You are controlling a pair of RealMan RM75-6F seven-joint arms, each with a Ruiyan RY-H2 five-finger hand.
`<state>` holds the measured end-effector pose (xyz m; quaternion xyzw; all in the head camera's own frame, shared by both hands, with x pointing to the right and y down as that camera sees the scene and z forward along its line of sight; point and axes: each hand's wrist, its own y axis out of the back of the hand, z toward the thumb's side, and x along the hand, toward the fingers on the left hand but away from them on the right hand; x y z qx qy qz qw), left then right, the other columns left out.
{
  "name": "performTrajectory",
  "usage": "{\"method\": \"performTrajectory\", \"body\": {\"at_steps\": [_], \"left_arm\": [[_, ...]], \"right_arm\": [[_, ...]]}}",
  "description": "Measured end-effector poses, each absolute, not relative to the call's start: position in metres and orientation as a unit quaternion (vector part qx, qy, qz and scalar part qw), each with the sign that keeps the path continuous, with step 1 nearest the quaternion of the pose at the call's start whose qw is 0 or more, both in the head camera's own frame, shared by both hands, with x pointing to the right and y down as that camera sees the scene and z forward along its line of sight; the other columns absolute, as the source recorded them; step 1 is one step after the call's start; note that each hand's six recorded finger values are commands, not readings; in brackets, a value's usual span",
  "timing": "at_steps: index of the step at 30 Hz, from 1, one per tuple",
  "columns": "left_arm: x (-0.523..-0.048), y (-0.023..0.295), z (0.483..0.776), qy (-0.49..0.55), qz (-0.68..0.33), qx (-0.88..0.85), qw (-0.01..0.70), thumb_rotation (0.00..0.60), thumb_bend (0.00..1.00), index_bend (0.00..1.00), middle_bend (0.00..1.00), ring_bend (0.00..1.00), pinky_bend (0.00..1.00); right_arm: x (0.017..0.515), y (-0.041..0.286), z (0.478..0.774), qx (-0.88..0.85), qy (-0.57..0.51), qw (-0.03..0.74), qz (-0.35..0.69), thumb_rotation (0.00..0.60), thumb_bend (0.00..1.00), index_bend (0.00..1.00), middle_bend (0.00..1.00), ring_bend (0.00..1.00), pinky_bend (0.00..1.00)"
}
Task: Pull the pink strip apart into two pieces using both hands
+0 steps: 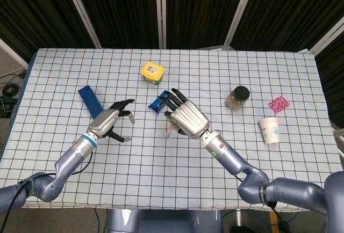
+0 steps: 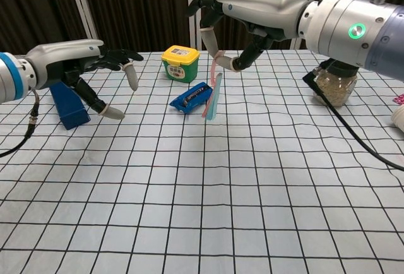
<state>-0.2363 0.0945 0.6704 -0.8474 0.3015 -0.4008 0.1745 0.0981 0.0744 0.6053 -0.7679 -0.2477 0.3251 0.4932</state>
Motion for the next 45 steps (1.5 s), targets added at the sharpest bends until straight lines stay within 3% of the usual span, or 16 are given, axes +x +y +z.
{"method": "performTrajectory", "body": {"at_steps": [20, 30, 45], "left_arm": [[-0.149, 0.106, 0.684, 0.336, -0.374, -0.858, 0.107, 0.6, 0.17, 0.51, 0.0, 0.0, 0.0], [-0.137, 0.107, 0.682, 0.351, -0.363, -0.858, 0.09, 0.6, 0.18, 0.53, 0.0, 0.0, 0.0], [-0.133, 0.108, 0.683, 0.356, -0.354, -0.862, 0.076, 0.6, 0.32, 0.56, 0.0, 0.0, 0.0]], "right_arm": [[0.1, 0.072, 0.598, -0.772, -0.279, 0.458, 0.341, 0.6, 0.4, 0.75, 0.1, 0.0, 0.0], [0.098, 0.072, 0.594, -0.775, -0.286, 0.449, 0.34, 0.6, 0.4, 0.75, 0.1, 0.0, 0.0], [0.098, 0.074, 0.594, -0.782, -0.291, 0.436, 0.338, 0.6, 0.4, 0.75, 0.1, 0.0, 0.0]]}}
